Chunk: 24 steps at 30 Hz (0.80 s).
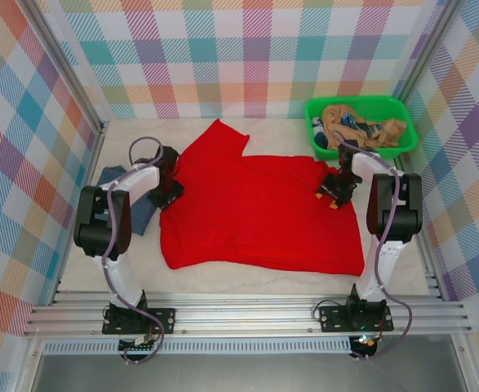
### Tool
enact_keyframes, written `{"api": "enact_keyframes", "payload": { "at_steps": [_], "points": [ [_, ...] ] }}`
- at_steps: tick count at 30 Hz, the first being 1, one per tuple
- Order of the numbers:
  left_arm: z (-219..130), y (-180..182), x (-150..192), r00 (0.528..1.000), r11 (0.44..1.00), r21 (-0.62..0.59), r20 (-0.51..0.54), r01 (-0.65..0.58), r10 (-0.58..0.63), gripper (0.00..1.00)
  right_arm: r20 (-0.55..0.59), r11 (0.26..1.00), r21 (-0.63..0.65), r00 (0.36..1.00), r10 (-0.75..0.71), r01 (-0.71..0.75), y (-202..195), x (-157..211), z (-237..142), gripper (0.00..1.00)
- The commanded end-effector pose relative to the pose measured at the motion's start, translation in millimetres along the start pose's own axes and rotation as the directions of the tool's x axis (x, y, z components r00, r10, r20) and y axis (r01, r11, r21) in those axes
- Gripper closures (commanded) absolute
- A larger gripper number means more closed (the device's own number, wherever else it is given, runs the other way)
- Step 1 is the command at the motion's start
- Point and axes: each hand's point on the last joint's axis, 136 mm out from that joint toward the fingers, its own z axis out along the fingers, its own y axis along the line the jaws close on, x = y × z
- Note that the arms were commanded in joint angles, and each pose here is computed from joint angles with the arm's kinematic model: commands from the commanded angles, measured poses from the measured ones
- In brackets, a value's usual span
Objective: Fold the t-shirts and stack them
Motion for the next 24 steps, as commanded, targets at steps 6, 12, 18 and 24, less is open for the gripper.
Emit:
{"api": "enact_keyframes", "payload": {
  "at_steps": [6,12,18,24],
  "points": [
    [-99,-34,108,0.873,0.861,0.151,0.038,-0.485,0.485,0.58,0.186,0.998,0.048,0.982,0.034,-0.044,-39,38,-96,0.47],
    [-79,-27,187,0.758,0.737,0.234,0.000,-0.634,0.652,0.50,0.103,0.989,0.006,0.983,0.149,-0.151,-73,105,-87,0.47],
    [-52,-34,206,0.674,0.660,0.204,-0.005,-0.723,0.739,0.51,0.064,0.988,0.030,0.986,0.152,-0.154,-90,129,-77,0.47],
    [-37,-28,219,0.593,0.589,0.182,-0.036,-0.788,0.804,0.52,0.062,0.985,0.037,0.984,0.167,-0.169,-96,135,-79,0.46]
  ]
}}
